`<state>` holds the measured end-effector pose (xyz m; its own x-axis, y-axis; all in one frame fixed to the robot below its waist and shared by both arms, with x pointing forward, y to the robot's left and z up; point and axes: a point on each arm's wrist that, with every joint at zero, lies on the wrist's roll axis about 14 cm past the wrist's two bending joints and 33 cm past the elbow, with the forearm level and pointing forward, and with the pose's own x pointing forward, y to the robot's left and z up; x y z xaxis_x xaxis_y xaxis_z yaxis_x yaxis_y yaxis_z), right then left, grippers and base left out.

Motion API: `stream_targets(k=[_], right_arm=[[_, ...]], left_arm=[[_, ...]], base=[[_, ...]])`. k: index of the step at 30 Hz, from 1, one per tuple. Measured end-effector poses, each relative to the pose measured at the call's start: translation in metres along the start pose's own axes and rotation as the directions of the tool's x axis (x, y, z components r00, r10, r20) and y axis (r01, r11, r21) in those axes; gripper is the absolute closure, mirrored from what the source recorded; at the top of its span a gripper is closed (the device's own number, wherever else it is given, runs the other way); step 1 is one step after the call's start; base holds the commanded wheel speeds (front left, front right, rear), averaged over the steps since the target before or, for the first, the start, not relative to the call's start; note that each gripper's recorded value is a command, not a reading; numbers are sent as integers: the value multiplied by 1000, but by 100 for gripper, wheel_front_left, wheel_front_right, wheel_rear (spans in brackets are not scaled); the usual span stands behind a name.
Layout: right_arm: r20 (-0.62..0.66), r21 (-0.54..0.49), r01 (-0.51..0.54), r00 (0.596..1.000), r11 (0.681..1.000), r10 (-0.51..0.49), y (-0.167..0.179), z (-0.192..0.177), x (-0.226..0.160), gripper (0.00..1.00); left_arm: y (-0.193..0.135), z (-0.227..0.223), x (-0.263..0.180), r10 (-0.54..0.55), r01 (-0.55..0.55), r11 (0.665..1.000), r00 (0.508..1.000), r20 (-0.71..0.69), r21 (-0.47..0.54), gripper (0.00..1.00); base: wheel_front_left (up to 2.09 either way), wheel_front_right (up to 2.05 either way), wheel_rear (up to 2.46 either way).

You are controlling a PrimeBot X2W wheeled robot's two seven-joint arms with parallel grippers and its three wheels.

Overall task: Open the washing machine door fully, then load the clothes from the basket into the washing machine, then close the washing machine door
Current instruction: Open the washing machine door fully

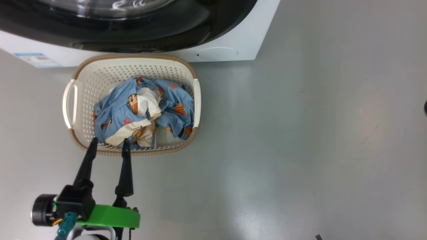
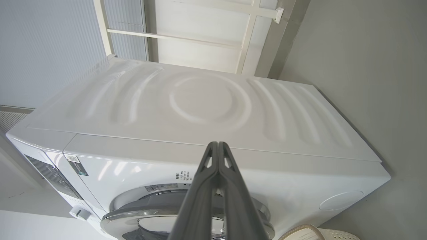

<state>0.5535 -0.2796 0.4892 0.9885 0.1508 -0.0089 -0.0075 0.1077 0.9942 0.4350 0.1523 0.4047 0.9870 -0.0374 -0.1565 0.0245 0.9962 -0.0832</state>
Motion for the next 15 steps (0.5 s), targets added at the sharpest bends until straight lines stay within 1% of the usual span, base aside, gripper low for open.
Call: stream_targets(k=[2, 7, 11, 15], right_arm=[[-29, -28, -21, 999, 999, 20, 8, -5, 11, 100], [-82, -52, -86, 993, 995, 82, 28, -17, 36, 100], [-146, -99, -116, 984, 988, 101, 39, -31, 55, 100], [-200, -109, -149, 972, 983, 125, 47, -48, 73, 100]], left_arm=[[0, -2, 0, 0, 0, 1000, 1000, -6, 1, 0], [6, -3, -3, 22, -22, 1000, 1000, -11, 9, 0], [13, -5, -7, 53, -53, 999, 998, -22, 8, 0], [19, -6, -9, 72, -72, 997, 997, -26, 9, 0]], base=[[0, 0, 0], [0, 0, 0], [0, 0, 0], [0, 0, 0]])
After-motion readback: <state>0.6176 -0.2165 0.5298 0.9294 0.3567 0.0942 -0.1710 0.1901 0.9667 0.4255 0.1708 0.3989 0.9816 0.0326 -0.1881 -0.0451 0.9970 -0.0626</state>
